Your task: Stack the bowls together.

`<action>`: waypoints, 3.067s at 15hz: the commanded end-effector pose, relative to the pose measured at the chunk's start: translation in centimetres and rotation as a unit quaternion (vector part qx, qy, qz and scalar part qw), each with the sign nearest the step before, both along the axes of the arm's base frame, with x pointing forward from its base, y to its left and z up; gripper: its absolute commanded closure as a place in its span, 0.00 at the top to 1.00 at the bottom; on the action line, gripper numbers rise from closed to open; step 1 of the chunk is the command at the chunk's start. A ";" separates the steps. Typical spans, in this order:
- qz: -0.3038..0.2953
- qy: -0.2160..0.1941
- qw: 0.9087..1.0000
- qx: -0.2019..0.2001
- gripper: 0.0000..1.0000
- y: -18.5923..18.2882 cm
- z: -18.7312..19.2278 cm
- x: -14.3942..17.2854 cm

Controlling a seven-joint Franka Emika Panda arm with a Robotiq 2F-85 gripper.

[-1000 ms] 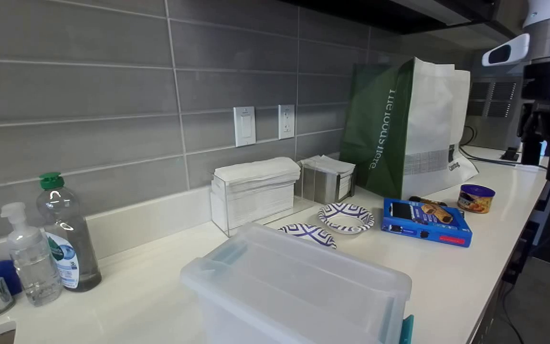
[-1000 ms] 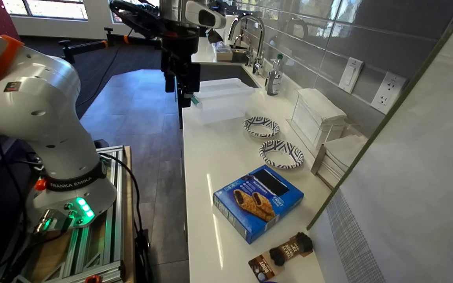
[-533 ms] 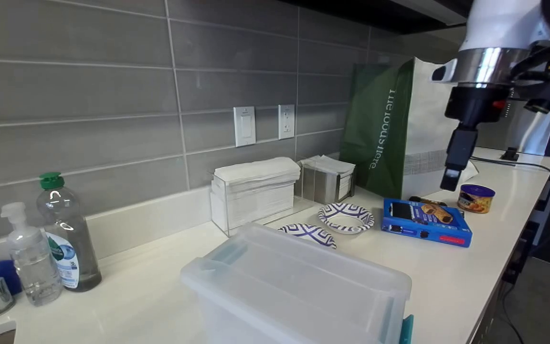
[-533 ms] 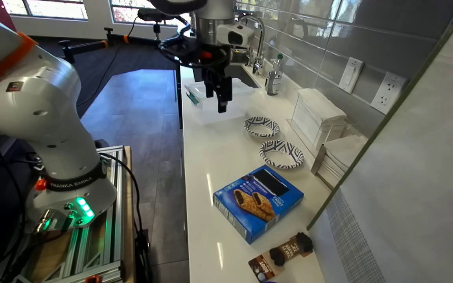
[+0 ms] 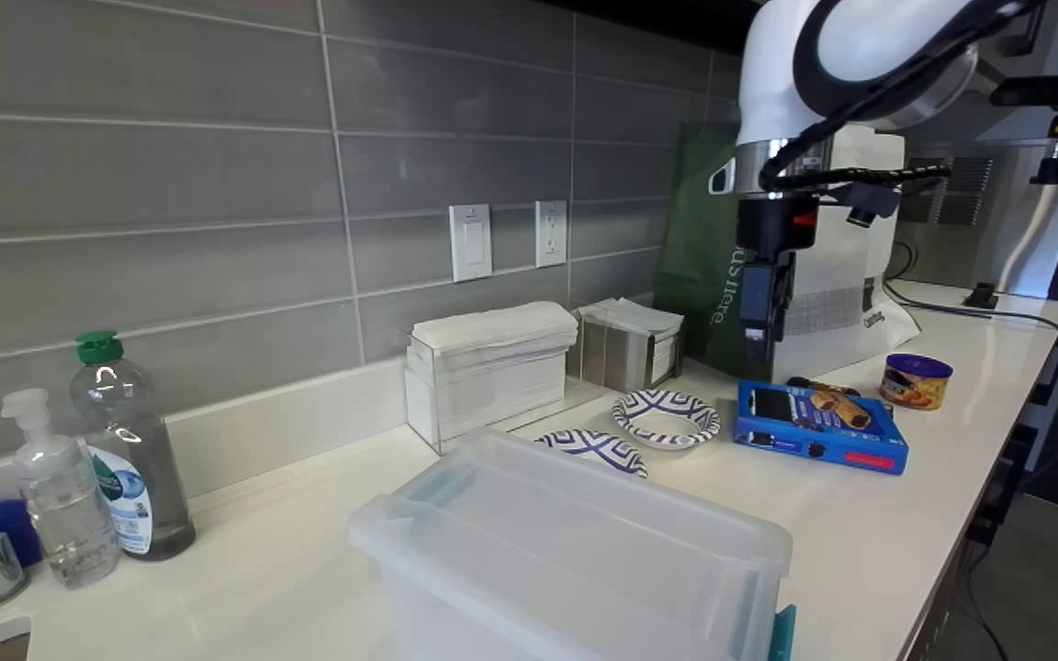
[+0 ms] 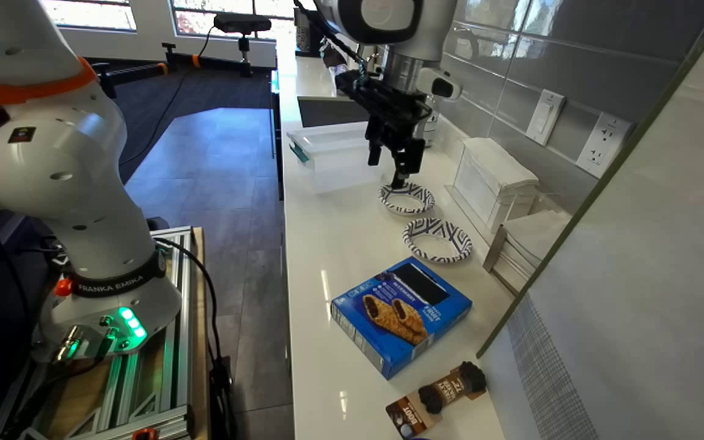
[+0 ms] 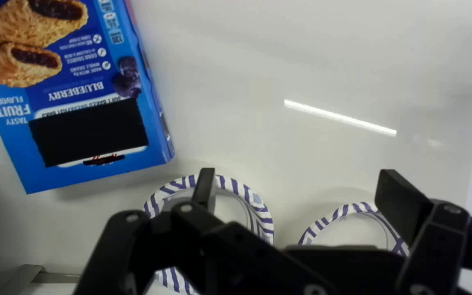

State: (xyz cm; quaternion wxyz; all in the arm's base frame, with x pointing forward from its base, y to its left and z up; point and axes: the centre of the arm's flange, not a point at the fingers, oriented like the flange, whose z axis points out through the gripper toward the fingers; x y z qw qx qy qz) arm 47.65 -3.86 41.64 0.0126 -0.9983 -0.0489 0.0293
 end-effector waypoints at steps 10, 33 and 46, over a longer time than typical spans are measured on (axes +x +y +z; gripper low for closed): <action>0.000 0.047 0.999 0.012 1.00 -4.2 -0.2 5.6; -0.064 -0.101 0.985 0.127 1.00 -14.3 -12.8 10.0; -0.070 -0.062 0.987 0.130 0.46 -14.5 -17.3 9.1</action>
